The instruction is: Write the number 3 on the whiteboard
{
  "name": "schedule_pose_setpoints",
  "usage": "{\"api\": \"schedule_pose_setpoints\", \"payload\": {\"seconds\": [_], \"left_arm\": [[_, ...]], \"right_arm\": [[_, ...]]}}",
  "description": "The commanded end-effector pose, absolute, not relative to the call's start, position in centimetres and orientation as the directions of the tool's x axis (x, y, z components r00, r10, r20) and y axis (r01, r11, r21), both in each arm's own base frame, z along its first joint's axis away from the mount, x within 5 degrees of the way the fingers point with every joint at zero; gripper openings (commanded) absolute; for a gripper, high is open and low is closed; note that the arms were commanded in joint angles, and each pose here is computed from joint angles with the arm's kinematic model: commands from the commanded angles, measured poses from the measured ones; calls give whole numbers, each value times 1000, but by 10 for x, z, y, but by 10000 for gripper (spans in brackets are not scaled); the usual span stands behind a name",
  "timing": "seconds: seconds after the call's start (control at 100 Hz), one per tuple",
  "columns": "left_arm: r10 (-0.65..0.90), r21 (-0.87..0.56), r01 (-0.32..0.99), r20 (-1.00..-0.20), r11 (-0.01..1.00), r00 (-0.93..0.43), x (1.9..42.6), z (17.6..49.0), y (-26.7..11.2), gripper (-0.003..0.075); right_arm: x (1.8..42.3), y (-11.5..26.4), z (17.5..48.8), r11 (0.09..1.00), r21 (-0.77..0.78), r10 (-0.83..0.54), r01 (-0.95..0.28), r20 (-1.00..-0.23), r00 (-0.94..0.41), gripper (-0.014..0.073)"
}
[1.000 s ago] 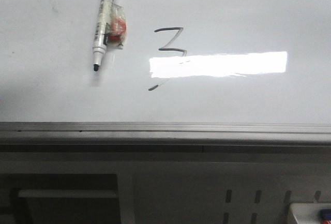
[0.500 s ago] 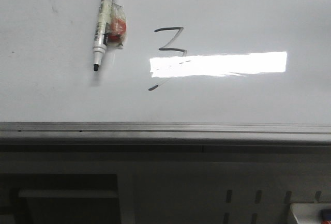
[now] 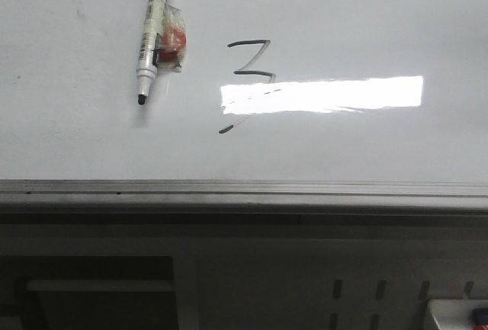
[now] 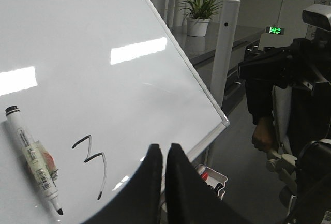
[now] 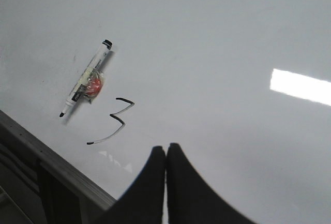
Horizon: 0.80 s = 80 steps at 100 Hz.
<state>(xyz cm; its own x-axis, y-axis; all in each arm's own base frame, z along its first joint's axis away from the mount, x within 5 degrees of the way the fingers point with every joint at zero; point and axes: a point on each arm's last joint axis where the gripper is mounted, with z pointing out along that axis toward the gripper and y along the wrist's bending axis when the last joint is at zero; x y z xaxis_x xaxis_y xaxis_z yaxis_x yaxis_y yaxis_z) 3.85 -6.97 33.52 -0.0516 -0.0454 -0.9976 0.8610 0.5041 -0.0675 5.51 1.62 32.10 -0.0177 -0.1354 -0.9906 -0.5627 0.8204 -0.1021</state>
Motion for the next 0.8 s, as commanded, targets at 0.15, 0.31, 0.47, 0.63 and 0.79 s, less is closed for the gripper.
{"api": "schedule_pose_setpoints", "payload": {"seconds": [0.15, 0.31, 0.47, 0.63, 0.79], "left_arm": [[34, 145, 789, -987, 597, 156, 46, 338, -64, -20], [172, 301, 628, -950, 717, 259, 57, 306, -53, -20], [164, 211, 464, -977, 860, 139, 61, 260, -34, -20], [59, 65, 310, -998, 948, 28, 60, 226, -20, -20], [-93, -108, 198, -992, 974, -82, 59, 199, -12, -20]], "right_arm": [[54, 17, 333, 813, -136, -125, -566, -990, 59, -45], [54, 17, 333, 813, -136, -125, -566, -990, 59, -45], [54, 17, 333, 813, -136, -125, -566, -990, 59, -45], [54, 17, 333, 813, -136, -125, -566, -990, 59, -45], [54, 17, 333, 813, -136, -125, -566, -990, 59, -45]]}}
